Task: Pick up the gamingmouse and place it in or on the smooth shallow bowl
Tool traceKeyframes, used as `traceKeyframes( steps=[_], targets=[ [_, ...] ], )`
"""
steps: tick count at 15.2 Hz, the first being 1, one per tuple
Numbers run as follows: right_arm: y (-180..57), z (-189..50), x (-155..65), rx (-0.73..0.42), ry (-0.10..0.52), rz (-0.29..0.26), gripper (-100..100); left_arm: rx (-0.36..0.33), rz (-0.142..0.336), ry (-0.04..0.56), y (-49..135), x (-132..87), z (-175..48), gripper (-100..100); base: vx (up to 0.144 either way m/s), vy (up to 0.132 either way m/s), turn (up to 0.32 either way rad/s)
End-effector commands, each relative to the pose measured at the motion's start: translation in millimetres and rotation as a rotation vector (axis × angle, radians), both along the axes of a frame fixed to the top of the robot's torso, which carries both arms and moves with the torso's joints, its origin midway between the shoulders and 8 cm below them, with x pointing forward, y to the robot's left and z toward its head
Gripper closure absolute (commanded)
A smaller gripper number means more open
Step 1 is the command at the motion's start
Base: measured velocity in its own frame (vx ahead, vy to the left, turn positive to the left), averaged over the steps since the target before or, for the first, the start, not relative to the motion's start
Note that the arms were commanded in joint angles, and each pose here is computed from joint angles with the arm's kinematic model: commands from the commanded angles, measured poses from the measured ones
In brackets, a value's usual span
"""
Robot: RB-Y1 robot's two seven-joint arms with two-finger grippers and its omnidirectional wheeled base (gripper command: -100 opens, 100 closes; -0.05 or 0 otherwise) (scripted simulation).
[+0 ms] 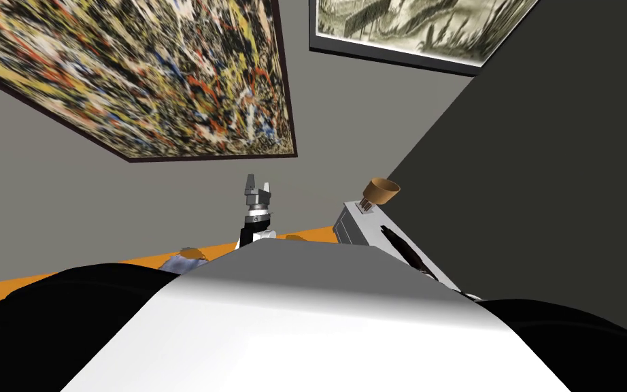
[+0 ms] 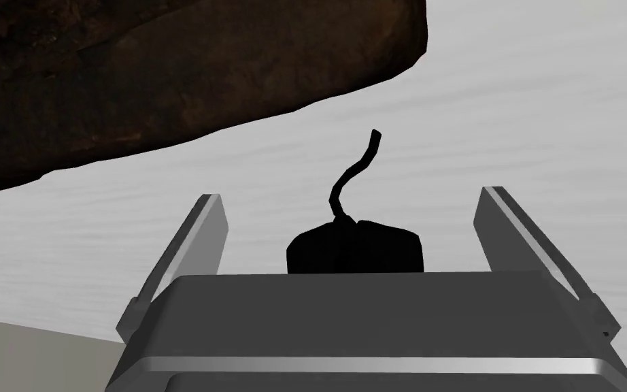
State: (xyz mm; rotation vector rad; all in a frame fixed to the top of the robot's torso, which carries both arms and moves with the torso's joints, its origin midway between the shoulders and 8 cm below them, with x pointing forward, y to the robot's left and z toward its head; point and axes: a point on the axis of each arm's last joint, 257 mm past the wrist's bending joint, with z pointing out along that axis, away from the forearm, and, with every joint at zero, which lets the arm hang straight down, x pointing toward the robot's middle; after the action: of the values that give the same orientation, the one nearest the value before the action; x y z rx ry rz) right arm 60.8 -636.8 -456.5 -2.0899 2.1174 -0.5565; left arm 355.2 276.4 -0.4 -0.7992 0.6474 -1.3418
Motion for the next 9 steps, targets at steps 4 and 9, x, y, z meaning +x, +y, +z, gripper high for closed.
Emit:
traceKeyframes(
  steps=[4,9],
  targets=[
    [-10,18,8,-0.004,0.004,0.020,100,0.000,0.000,0.000,0.0,0,0,0,-0.001,0.013,-0.069],
    [-29,31,-5,-0.029,0.043,0.033,-100,0.000,0.000,0.000,0.0,0,0,0,0.008,0.064,-0.121]
  ],
)
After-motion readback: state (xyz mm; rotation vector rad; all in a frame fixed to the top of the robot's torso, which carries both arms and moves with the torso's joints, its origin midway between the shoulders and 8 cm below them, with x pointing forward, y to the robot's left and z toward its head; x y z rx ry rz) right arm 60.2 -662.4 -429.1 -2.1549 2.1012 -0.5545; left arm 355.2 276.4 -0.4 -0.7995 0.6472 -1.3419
